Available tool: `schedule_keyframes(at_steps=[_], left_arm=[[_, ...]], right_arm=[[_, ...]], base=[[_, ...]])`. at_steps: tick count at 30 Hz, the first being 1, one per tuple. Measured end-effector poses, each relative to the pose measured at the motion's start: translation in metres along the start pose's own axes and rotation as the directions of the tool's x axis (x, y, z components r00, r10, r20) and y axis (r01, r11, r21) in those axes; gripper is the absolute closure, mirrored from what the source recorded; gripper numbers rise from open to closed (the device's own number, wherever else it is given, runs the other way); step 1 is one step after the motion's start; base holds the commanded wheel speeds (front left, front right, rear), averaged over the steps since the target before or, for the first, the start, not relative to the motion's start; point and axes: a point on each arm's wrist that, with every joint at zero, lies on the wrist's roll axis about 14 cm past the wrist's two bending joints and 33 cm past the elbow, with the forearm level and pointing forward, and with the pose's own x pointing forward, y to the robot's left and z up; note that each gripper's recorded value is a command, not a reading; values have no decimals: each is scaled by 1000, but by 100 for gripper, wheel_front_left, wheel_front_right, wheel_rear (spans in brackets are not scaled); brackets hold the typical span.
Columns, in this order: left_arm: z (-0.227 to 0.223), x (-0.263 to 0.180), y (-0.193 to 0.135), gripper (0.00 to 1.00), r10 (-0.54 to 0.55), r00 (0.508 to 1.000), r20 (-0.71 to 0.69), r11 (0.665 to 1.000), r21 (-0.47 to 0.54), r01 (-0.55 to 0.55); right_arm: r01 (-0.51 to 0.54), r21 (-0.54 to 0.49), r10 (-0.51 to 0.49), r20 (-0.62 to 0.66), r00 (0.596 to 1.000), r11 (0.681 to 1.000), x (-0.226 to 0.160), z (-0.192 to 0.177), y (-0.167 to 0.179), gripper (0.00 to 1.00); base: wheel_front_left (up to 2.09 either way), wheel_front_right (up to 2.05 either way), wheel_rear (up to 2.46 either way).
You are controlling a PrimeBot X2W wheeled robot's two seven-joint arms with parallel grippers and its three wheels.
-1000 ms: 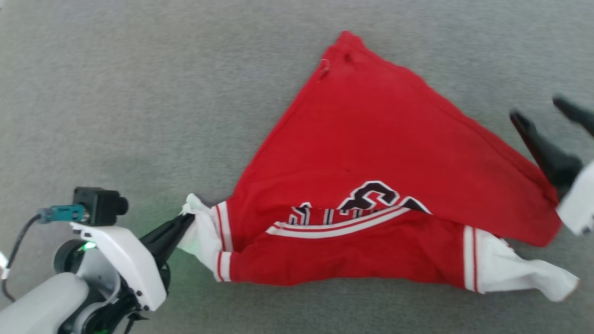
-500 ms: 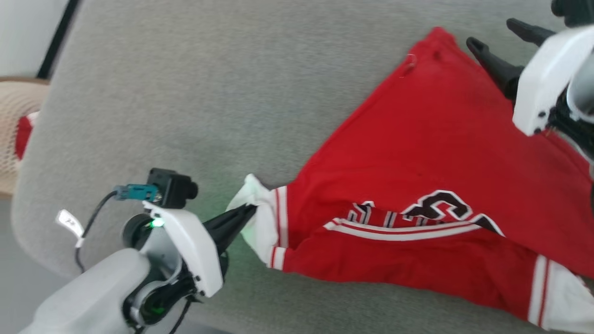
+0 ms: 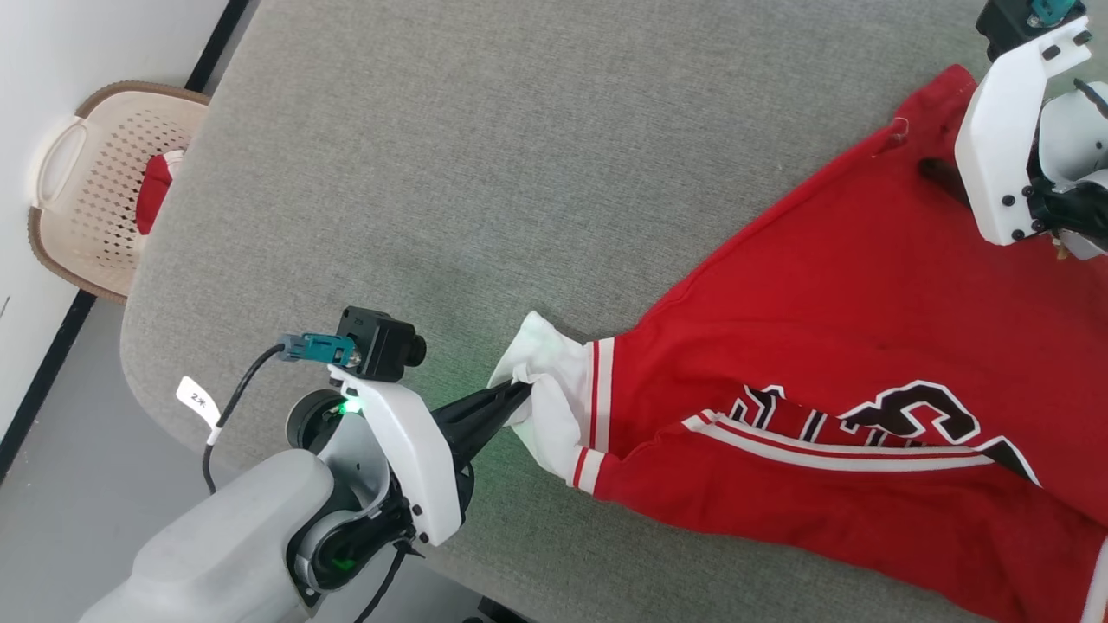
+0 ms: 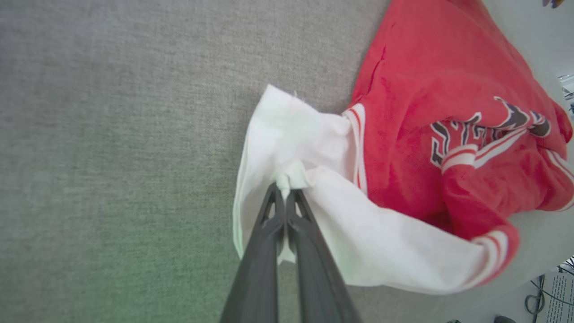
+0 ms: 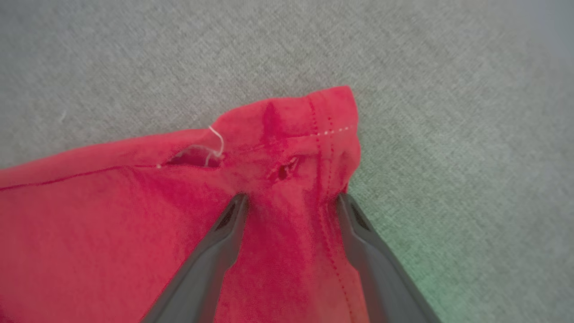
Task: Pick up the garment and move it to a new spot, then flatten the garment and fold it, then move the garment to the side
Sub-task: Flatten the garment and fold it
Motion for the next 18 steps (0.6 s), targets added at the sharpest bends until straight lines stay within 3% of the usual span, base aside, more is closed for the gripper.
schedule_keyframes(at_steps=[3,5,6,11,18], left_arm=[[-1,0,2,100,4,1000,-2,1000,-2,-4],[-1,1,3,100,4,1000,-2,1000,-3,-4],[0,1,4,100,6,1000,-2,1000,-1,-6],[12,4,12,100,14,1000,4,1000,18,-14],[65,-1,26,100,41,998,40,987,151,-47]], right_arm=[[4,-12,-4,-46,999,1000,2,-6,-1,0],[-2,-2,2,-61,998,1000,2,-8,-3,96],[-4,5,4,-62,998,1000,2,-8,-4,100],[4,31,-3,-12,1000,1000,-4,-4,-13,100],[52,53,-57,101,993,997,-37,4,-36,100]], base=[[0,0,0],[0,0,0],[0,0,0],[0,0,0],[0,0,0]])
